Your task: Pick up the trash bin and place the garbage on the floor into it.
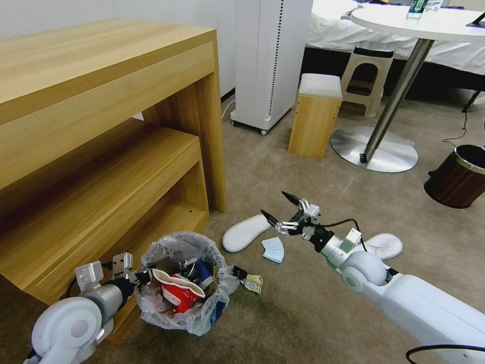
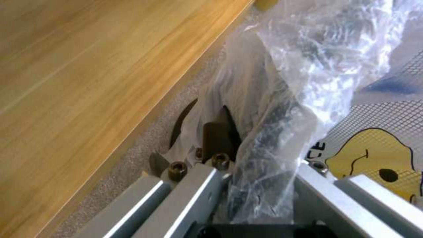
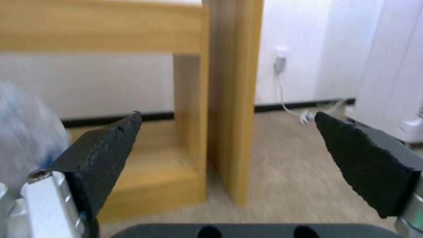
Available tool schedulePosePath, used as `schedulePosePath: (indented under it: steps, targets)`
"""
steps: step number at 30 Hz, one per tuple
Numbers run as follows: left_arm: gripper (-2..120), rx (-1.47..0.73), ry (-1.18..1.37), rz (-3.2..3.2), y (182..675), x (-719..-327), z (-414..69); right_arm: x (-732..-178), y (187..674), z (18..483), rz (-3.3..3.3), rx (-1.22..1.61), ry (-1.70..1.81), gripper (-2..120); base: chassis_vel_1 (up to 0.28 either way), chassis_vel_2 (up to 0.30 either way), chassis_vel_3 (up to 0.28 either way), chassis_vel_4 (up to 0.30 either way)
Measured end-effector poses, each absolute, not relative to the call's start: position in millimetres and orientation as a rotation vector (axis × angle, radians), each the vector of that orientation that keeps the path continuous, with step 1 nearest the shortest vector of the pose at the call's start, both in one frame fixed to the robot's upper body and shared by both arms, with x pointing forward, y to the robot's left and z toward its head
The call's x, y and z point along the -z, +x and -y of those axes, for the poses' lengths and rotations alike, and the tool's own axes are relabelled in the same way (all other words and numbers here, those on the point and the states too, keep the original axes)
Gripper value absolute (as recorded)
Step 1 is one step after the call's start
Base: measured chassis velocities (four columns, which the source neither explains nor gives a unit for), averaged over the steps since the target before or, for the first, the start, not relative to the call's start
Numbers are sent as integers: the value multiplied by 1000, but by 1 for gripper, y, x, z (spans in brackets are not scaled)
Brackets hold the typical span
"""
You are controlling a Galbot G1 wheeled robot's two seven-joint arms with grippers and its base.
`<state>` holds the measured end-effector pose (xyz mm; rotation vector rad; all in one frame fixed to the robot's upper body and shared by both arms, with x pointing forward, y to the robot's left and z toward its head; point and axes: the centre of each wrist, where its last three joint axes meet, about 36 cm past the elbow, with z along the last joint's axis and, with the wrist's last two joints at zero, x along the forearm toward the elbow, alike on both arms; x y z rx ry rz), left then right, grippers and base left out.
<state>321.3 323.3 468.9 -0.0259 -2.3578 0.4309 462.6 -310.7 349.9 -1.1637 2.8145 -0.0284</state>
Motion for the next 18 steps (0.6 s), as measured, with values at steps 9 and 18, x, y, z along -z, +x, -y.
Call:
schedulePosePath:
  steps: [9, 18]
  targets:
    - [0, -431, -30, 2353, 320, -468, -322, -309, 452, 338, -2888, 122, -1179, 100, 0, 0, 0, 0]
    - [0, -431, -30, 2345, 320, -465, -321, -280, 443, 345, -2922, 195, -1223, 100, 0, 0, 0, 0]
